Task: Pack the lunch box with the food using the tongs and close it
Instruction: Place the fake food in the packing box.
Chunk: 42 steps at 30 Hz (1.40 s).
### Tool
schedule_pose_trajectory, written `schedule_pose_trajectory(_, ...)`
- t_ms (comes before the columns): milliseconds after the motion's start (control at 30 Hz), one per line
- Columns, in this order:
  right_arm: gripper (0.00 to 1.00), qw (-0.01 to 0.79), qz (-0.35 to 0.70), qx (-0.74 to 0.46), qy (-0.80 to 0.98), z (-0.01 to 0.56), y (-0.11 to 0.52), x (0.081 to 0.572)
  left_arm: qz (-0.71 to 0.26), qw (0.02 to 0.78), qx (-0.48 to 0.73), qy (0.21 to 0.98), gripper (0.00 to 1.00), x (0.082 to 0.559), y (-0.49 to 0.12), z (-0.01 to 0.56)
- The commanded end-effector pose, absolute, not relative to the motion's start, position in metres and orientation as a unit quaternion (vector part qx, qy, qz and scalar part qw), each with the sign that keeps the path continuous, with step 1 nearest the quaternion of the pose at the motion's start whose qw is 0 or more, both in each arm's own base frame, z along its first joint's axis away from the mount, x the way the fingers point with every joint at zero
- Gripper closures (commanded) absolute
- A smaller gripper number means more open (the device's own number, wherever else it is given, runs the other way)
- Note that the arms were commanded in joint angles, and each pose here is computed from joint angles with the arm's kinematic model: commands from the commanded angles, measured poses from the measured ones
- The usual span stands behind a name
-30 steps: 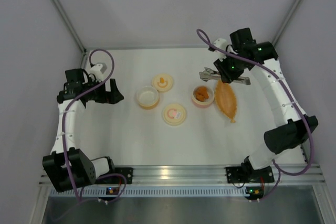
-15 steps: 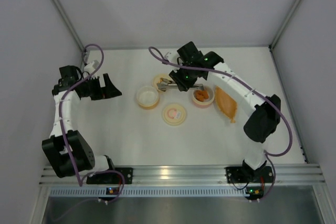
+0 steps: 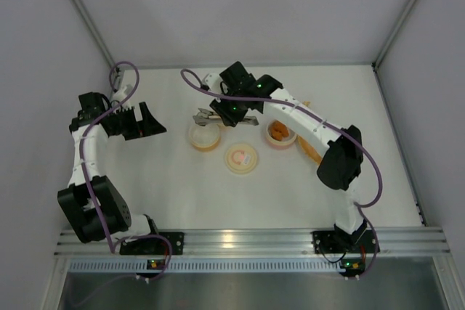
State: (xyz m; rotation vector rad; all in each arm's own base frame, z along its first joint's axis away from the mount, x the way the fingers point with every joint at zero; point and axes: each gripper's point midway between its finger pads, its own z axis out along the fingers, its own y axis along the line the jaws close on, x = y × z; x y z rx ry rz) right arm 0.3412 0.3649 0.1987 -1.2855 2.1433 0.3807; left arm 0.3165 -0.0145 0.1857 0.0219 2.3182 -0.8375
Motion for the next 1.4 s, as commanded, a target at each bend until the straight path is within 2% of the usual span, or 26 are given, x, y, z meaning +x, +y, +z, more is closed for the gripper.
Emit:
schedule_pose_trajectory(0,1.00,0.329,0.162,-0.486,0.793,0.209,0.387,0.345,-0.318,0.348,0.027,0.881,0.02,0.317,-0.014,0.190)
schedule_pose_trajectory(867,0.92,0.269,0.169,-0.509,0.800,0.160,0.391,0.329,-0.315,0.337,0.025,0.887,0.02,0.318,-0.011,0.174)
schedule_pose_trajectory(967,0.84,0.269,0.168,-0.509,0.801,0.159,0.391,0.329,-0.315,0.338,0.026,0.887,0.02,0.318,-0.011,0.175)
schedule_pose_trajectory(1233,0.81,0.266,0.159,-0.512,0.801,0.149,0.393,0.333,-0.311,0.339,0.028,0.887,0.02,0.318,-0.010,0.175)
schedule_pose_trajectory(1367,0.73,0.265,0.155,-0.514,0.801,0.147,0.392,0.334,-0.309,0.340,0.029,0.888,0.02,0.319,-0.009,0.176)
